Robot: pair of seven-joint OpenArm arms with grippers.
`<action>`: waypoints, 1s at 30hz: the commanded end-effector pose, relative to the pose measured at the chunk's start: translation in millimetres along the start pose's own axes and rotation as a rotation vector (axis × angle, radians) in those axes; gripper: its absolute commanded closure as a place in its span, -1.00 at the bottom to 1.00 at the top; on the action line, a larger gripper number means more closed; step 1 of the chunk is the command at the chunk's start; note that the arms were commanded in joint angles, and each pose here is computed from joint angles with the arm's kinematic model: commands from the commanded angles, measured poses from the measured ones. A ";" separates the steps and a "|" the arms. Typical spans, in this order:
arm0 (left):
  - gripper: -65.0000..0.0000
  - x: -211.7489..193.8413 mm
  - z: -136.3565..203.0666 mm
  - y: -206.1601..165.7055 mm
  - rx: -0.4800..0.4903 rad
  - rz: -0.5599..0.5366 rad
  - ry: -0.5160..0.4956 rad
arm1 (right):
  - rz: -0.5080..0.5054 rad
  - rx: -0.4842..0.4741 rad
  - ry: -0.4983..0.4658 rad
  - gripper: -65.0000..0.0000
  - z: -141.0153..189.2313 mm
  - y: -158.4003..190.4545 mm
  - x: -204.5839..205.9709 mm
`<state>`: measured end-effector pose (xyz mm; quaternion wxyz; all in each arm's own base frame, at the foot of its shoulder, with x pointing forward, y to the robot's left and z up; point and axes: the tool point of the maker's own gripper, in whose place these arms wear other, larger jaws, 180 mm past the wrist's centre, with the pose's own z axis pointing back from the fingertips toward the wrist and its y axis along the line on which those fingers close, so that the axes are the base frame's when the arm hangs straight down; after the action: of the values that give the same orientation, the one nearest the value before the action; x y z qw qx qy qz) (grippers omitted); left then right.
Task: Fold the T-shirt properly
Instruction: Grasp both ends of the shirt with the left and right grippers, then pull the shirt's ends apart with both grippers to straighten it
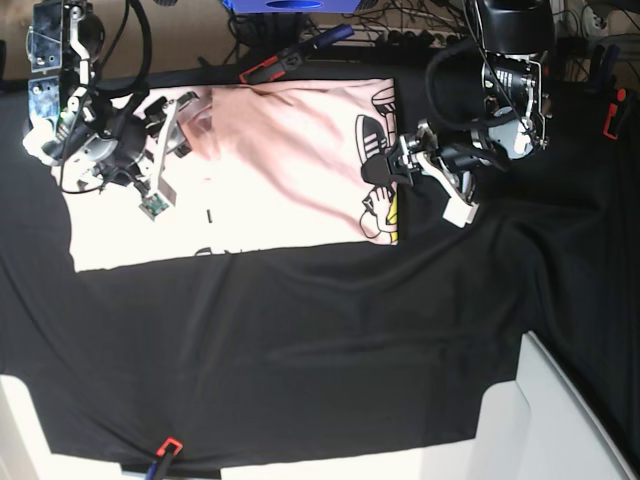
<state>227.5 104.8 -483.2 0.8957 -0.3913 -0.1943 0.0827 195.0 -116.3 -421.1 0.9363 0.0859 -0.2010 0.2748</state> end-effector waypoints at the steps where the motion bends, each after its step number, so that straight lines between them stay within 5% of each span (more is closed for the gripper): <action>1: -0.15 -3.6 -3.3 -2.3 0.004 -0.009 0.024 | 0.010 -0.010 -0.034 0.21 4.4 -3.8 9.1; 11: -0.12 -19.8 -18.6 -18.8 -0.030 -0.047 0.092 | 0.010 -0.009 -0.034 0.21 4.4 -3.4 8.8; 13: 0.19 -19.1 -17.9 -16.8 -0.027 -0.040 0.088 | 0.009 -0.011 -0.034 0.21 4.5 -3.9 8.6; 16: 0.94 -20.7 -17.2 -13.3 -0.021 -0.031 0.091 | 0.009 -0.011 -0.034 0.21 4.5 -3.9 8.6; 17: 1.00 -23.2 -17.3 -11.0 -0.018 -0.023 0.097 | 0.009 -0.011 -0.034 0.21 4.5 -3.9 8.6; 30: 1.00 -12.5 34.6 57.7 0.136 0.053 0.005 | -0.185 -0.136 -0.107 0.18 32.9 -68.7 0.3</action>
<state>210.8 138.7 -498.0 0.8983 -0.3776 -0.1941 0.1132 215.4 -180.4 -402.5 0.9537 0.0594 -0.2440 0.1655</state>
